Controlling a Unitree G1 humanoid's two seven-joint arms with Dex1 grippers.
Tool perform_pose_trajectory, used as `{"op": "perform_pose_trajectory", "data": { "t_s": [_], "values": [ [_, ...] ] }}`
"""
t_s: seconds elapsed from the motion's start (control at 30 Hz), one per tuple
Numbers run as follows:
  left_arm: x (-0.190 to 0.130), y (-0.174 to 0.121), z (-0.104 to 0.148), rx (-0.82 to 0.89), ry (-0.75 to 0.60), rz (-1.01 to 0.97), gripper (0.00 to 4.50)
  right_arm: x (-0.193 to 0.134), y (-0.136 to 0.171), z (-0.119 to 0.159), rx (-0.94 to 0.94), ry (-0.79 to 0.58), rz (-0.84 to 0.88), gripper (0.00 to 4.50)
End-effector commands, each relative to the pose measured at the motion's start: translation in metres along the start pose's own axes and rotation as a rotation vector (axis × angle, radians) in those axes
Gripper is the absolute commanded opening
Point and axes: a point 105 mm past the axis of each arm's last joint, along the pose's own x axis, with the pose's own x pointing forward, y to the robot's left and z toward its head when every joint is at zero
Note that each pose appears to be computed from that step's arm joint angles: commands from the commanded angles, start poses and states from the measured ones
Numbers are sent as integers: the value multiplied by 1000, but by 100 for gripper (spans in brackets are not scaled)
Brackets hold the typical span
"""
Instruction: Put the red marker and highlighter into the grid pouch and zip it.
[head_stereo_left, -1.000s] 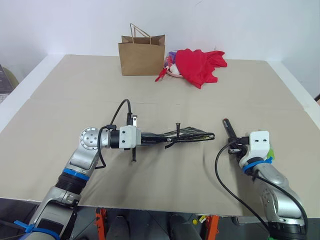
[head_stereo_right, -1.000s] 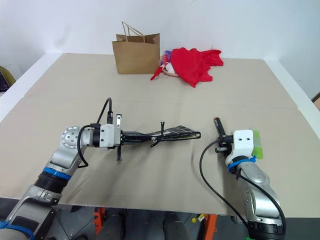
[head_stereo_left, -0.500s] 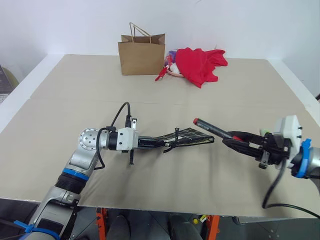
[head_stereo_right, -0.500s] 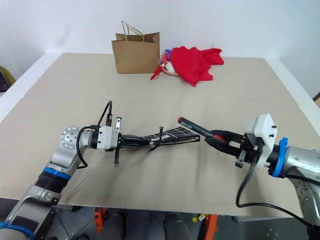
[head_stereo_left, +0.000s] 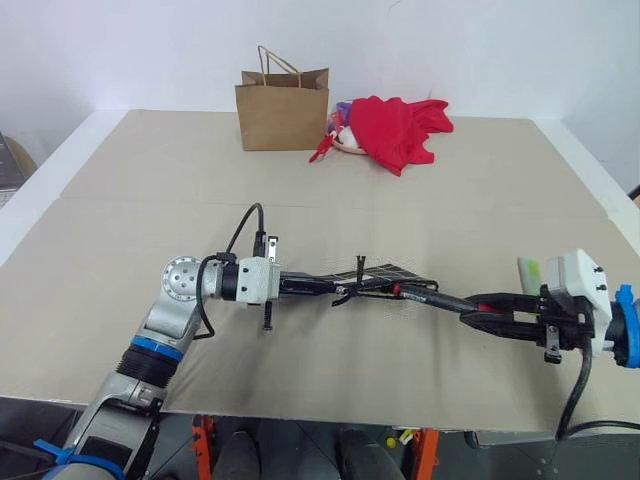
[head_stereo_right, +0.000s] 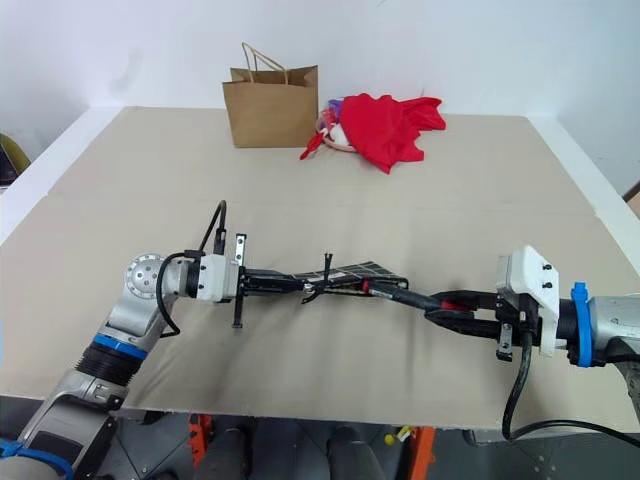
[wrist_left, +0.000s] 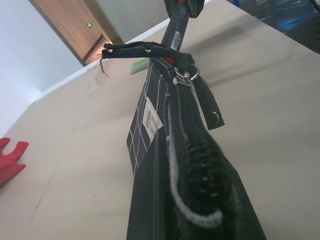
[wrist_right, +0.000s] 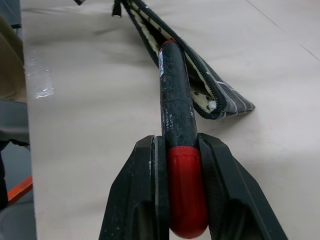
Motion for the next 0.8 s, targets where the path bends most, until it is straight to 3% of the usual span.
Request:
{"op": "perform_pose_trajectory", "data": {
  "t_s": [0.03, 0.8],
  "values": [
    [2, 3, 11, 82, -22, 14, 0, 3, 0, 4, -32, 11, 16, 54],
    [21, -2, 12, 105, -63, 16, 0, 74, 14, 50, -120, -99, 163, 54]
  ]
}}
